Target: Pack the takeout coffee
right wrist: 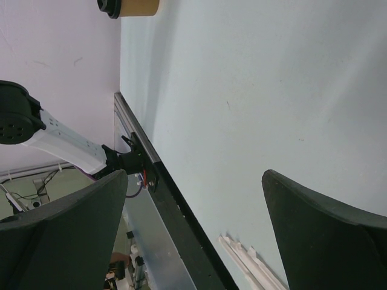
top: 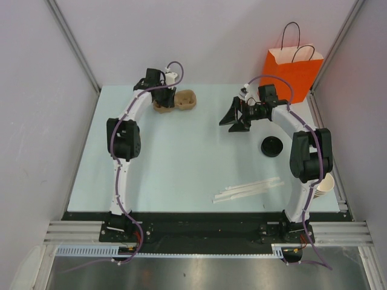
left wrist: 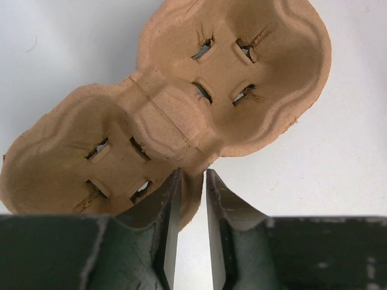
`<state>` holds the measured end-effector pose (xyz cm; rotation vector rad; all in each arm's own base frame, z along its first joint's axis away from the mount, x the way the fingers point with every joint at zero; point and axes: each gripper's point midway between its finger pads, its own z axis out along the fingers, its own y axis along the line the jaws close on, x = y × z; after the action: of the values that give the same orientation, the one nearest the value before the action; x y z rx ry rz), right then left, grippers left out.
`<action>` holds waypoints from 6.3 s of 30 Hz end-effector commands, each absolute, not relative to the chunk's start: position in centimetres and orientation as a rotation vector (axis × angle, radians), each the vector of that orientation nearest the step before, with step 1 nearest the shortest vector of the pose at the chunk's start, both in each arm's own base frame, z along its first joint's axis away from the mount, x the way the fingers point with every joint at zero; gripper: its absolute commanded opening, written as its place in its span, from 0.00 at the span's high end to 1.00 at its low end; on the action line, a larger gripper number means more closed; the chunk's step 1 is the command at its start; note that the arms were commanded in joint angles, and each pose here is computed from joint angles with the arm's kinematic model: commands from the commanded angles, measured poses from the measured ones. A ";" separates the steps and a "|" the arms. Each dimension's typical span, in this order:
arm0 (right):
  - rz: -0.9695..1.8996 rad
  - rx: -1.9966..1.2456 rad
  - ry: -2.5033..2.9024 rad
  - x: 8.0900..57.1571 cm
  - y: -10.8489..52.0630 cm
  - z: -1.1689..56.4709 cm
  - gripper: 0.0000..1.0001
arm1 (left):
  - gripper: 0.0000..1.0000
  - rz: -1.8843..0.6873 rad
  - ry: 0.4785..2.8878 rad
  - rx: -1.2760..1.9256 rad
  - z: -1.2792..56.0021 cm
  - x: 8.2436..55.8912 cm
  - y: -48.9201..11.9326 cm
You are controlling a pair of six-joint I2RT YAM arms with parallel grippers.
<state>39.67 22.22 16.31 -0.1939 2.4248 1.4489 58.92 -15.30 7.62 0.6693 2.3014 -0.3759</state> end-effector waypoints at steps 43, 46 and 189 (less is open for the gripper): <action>1.481 -0.238 2.377 40.3 22.9 17.5 0.00 | 0.75 -0.420 2.244 0.622 9.9 60.1 -15.2; 1.483 -0.238 2.375 40.3 22.9 17.5 0.00 | 0.75 -0.411 2.254 0.625 9.6 60.0 -15.0; 1.487 0.005 1.925 53.9 38.6 19.7 1.00 | 1.00 -0.940 1.968 -0.161 26.5 53.9 -16.3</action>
<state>52.44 40.23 19.51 -0.0311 1.9563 1.5139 53.88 -18.60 19.92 -0.2265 2.1182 -0.9863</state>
